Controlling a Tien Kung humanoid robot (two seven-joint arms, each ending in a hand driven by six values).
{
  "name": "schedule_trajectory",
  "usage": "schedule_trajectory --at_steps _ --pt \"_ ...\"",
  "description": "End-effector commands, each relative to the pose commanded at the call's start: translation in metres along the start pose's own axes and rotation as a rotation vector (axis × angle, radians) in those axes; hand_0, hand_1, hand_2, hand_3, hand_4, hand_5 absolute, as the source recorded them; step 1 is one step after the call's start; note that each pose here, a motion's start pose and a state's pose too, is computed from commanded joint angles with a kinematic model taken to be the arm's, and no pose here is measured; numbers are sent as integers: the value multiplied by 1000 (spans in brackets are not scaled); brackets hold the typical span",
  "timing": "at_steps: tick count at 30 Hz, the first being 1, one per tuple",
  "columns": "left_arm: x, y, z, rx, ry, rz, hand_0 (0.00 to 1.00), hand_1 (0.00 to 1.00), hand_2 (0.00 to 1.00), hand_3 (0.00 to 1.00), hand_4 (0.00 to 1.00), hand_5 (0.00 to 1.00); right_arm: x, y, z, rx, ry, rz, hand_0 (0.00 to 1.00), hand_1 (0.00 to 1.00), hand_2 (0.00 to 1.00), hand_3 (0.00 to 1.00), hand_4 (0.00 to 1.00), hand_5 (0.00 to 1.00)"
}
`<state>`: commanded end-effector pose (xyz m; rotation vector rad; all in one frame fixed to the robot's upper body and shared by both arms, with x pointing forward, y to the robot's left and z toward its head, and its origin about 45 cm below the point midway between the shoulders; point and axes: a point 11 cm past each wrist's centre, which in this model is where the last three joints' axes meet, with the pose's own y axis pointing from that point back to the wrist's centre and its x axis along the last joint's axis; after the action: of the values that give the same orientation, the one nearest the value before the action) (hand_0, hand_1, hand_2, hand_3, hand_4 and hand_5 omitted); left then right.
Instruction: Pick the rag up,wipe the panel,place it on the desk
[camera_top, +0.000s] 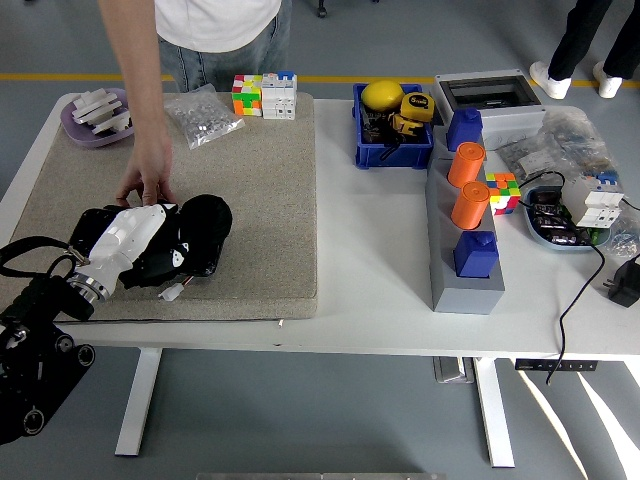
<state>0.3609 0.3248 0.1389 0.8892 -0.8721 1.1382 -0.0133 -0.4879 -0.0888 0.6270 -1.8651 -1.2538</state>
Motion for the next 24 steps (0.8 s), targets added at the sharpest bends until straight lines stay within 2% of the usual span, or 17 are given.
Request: schedule_trajectory --at_steps 14,24 --pt "23 6 -34 98 -21 58 267 212 574 408 2 2 1 0 -2 5 -8 2 734 644 683 600 998 478" --pt "38 15 -68 192 -42 84 267 213 574 408 2 2 2 0 0 -5 18 2 735 643 683 600 998 480"
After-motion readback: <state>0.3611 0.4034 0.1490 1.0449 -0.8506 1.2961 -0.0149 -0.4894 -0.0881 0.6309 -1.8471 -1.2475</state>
